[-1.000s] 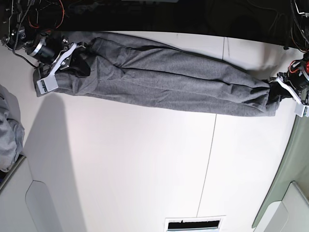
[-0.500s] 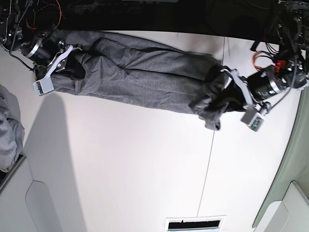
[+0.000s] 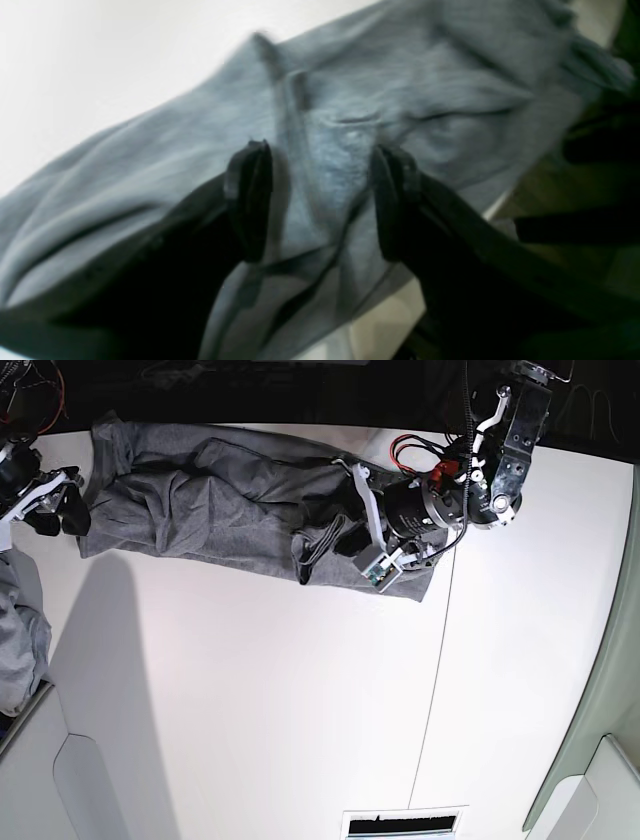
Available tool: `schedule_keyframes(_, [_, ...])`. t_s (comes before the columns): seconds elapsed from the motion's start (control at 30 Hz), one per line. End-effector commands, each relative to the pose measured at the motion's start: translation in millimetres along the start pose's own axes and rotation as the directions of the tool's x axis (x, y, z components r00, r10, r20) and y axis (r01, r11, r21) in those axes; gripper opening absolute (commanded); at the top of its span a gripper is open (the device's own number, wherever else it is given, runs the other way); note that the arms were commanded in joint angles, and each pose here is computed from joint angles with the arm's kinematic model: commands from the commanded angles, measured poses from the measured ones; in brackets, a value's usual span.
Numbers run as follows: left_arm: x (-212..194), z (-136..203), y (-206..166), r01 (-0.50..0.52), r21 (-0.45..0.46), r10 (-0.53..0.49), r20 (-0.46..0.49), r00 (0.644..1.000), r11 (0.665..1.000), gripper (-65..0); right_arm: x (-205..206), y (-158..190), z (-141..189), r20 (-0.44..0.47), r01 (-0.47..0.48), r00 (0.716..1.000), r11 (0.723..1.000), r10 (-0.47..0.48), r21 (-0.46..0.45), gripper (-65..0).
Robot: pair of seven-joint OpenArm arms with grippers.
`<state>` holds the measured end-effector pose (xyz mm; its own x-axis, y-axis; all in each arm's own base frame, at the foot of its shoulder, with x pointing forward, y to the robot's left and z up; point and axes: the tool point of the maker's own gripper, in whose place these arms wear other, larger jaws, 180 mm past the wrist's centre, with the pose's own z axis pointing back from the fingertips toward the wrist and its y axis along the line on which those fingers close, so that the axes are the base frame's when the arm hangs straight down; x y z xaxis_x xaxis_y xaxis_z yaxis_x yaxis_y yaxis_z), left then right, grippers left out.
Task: Layout the t-shirt on the table in an organized manner, then fold the t-shirt properly
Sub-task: 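Fold the strip end held by the left gripper toward the right gripper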
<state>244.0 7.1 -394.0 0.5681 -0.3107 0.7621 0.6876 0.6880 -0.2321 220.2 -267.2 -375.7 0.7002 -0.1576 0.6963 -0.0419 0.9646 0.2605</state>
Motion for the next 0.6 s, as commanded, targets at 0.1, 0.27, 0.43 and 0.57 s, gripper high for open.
schedule_keyframes(0.1, [20, 3, -9, 0.022, -0.028, -0.020, 0.063, 0.998, 0.999, -31.0, -12, -24, -2, -0.031, 0.041, 0.999, 0.999, -0.042, -0.023, -26.8])
schedule_keyframes(0.27, [47, 15, -11, 0.047, -0.022, -0.044, 0.138, 0.989, 0.999, -31.0, -54, -25, -17, -0.094, 0.176, 0.981, 0.984, -0.172, 0.030, -26.8])
schedule_keyframes(0.43, [61, 25, -10, 0.048, -0.022, -0.044, 0.175, 0.984, 0.999, -31.0, -83, 14, -35, -0.182, 0.209, 0.966, 0.970, -0.186, 0.121, -26.8])
schedule_keyframes(0.57, [58, 30, 3, 0.039, 0.015, -0.041, 0.161, 0.986, 0.999, -31.0, -90, 46, -48, -0.214, 0.211, 0.962, 0.958, -0.169, 0.193, -26.8])
